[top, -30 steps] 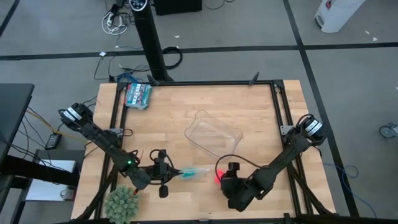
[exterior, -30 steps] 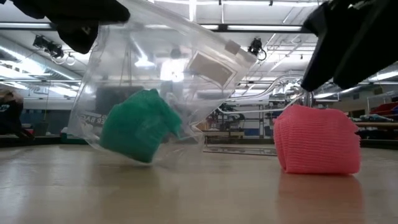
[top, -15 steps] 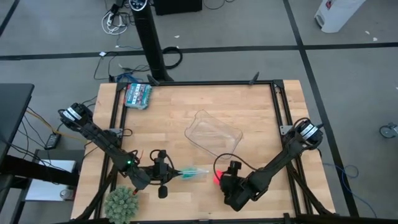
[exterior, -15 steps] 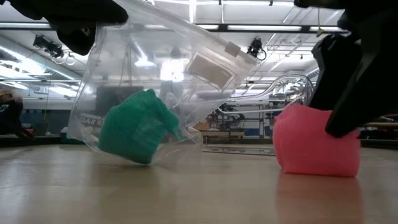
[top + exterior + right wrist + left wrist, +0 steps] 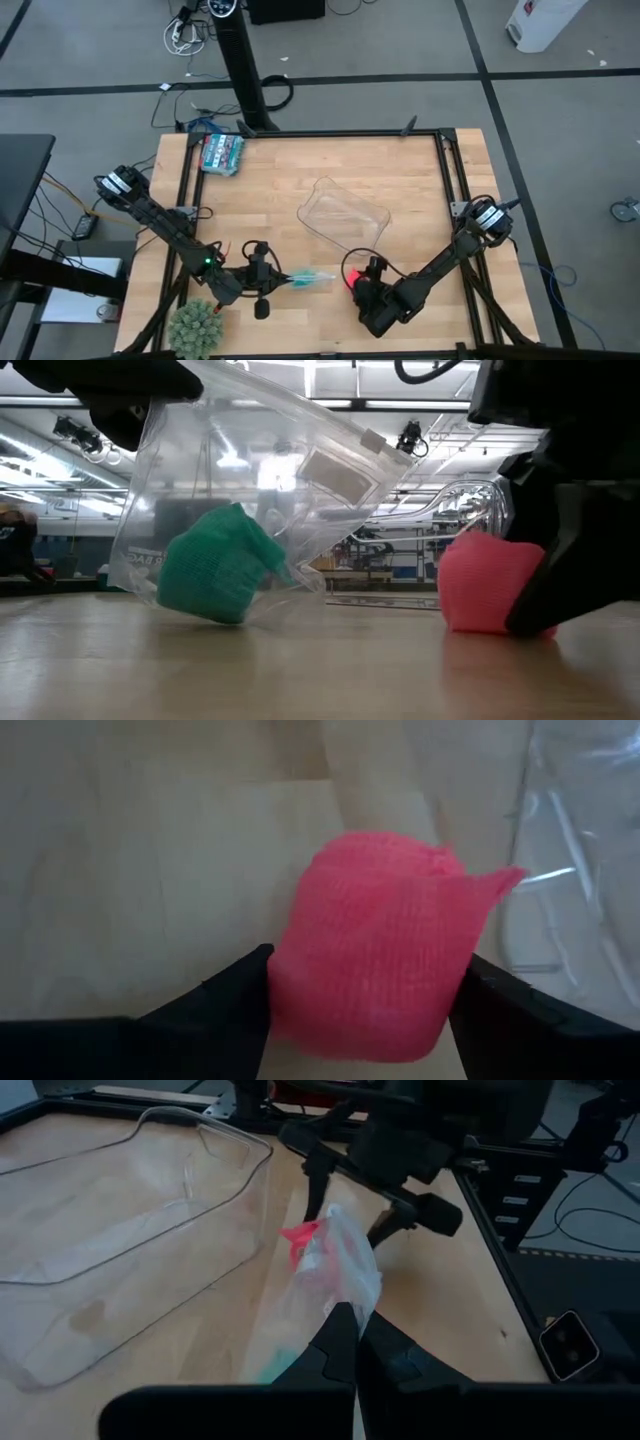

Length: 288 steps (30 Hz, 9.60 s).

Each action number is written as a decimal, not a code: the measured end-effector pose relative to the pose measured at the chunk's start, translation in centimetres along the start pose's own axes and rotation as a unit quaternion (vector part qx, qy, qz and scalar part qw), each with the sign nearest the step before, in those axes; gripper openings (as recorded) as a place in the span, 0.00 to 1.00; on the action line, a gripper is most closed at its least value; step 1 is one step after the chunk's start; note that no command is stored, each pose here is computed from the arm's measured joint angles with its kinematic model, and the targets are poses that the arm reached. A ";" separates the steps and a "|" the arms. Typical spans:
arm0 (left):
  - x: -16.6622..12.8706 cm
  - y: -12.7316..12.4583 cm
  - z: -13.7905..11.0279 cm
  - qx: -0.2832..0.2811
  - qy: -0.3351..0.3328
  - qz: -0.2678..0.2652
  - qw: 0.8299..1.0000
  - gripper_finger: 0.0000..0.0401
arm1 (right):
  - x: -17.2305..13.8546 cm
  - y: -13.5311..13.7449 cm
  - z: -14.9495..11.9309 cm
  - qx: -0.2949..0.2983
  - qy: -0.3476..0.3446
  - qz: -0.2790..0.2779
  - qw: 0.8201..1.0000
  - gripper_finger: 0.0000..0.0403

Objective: Roll bandage
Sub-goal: Put the pink bandage into the transparent zip bag

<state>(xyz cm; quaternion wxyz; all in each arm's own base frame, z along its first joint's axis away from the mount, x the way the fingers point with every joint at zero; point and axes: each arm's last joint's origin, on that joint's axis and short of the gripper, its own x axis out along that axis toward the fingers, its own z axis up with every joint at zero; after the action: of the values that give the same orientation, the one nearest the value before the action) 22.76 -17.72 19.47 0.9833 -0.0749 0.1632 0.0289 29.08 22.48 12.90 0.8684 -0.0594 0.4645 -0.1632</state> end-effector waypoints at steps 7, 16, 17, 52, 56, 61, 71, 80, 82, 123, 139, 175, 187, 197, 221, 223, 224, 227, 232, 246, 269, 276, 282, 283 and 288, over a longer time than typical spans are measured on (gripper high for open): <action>0.0 0.0 -0.1 -0.001 0.005 -0.004 1.000 0.00 | 0.1 -0.1 0.2 -0.011 -0.012 -0.009 1.000 0.41; 0.0 -0.1 -0.1 -0.026 0.013 -0.019 0.999 0.00 | -2.2 0.0 1.6 -0.011 -0.037 0.030 0.999 0.27; 0.0 -0.1 -0.1 -0.029 0.014 -0.020 0.999 0.00 | -2.8 0.1 2.1 -0.009 -0.050 0.034 0.998 0.28; 0.0 0.0 -0.2 -0.039 0.011 -0.010 0.999 0.01 | -5.5 -3.3 12.2 -0.081 -0.156 0.079 0.981 0.29; 0.0 0.0 -0.1 -0.039 0.008 -0.010 0.999 0.01 | -5.1 -3.6 12.7 -0.090 -0.159 0.087 0.979 0.29; 0.0 0.0 -0.1 -0.037 0.004 -0.004 0.999 0.01 | -4.9 -3.8 13.5 -0.086 -0.174 0.114 0.974 0.29; 0.0 -0.3 1.1 -0.004 -0.054 0.004 0.999 0.01 | -4.8 -3.9 13.6 -0.101 -0.169 0.140 0.970 0.29; 0.1 -0.2 1.3 0.000 -0.057 0.002 0.998 0.01 | -4.7 -4.0 13.8 -0.097 -0.182 0.117 0.971 0.29; 0.1 -0.2 1.2 0.001 -0.056 0.000 0.998 0.01 | -4.7 -4.0 13.8 -0.095 -0.182 0.120 0.971 0.28; 0.2 0.0 1.3 -0.025 -0.056 0.006 0.998 0.01 | -3.2 -5.9 14.3 -0.045 -0.124 0.182 0.974 0.28; 0.4 0.1 1.5 -0.032 -0.061 0.003 0.998 0.01 | -2.6 -6.3 15.0 -0.040 -0.125 0.229 0.965 0.28; 0.5 0.1 2.1 -0.009 -0.076 -0.019 0.997 0.01 | -2.2 -7.5 15.5 0.003 -0.113 0.230 0.967 0.28; 0.5 -0.1 2.4 -0.008 -0.085 -0.042 0.995 0.01 | -2.3 -7.5 15.3 0.007 -0.100 0.226 0.969 0.27; 0.6 0.2 2.6 -0.008 -0.084 -0.040 0.996 0.01 | -3.1 -7.7 16.2 -0.032 -0.119 0.276 0.953 0.25; 0.8 0.1 2.5 0.022 -0.075 -0.080 0.994 0.01 | -2.2 -8.9 16.1 0.003 -0.084 0.247 0.965 0.23; 0.9 0.1 2.6 0.020 -0.079 -0.083 0.993 0.01 | -2.2 -9.4 16.2 0.017 -0.078 0.240 0.967 0.23; 0.9 0.1 2.6 0.021 -0.079 -0.083 0.993 0.01 | -2.2 -9.5 16.3 0.016 -0.078 0.252 0.965 0.23; 0.7 -0.1 2.6 0.024 -0.075 -0.097 0.992 0.01 | -2.5 -8.8 16.6 -0.009 -0.096 0.314 0.945 0.23; 0.9 0.2 2.9 0.028 -0.092 -0.076 0.993 0.01 | -2.4 -8.8 16.0 0.007 -0.080 0.241 0.967 0.23; 1.2 0.6 3.2 0.015 -0.093 -0.079 0.992 0.01 | -2.3 -9.6 16.6 0.013 -0.107 0.225 0.968 0.23; 1.7 1.5 3.9 0.039 -0.118 -0.045 0.991 0.01 | -5.0 -9.3 16.7 -0.010 -0.124 0.261 0.957 0.23; 2.5 1.3 3.3 0.025 -0.119 -0.052 0.991 0.01 | -5.0 -9.3 16.6 -0.034 -0.124 0.262 0.956 0.27; 3.5 0.9 2.5 0.040 -0.134 -0.062 0.988 0.01 | -5.2 -8.9 16.5 -0.055 -0.129 0.264 0.954 0.39; 3.5 0.8 2.4 0.043 -0.136 -0.066 0.988 0.01 | -5.3 -8.9 16.5 -0.055 -0.130 0.265 0.954 0.41; 3.4 0.7 2.6 0.050 -0.144 -0.080 0.985 0.01 | -5.7 -9.0 16.4 -0.036 -0.120 0.271 0.954 0.51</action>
<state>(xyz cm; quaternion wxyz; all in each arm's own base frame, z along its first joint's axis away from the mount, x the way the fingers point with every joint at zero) 26.77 -16.46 20.73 0.9982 -0.0338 0.0143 -0.0470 37.60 15.12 28.90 0.9266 0.0187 0.3610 0.1032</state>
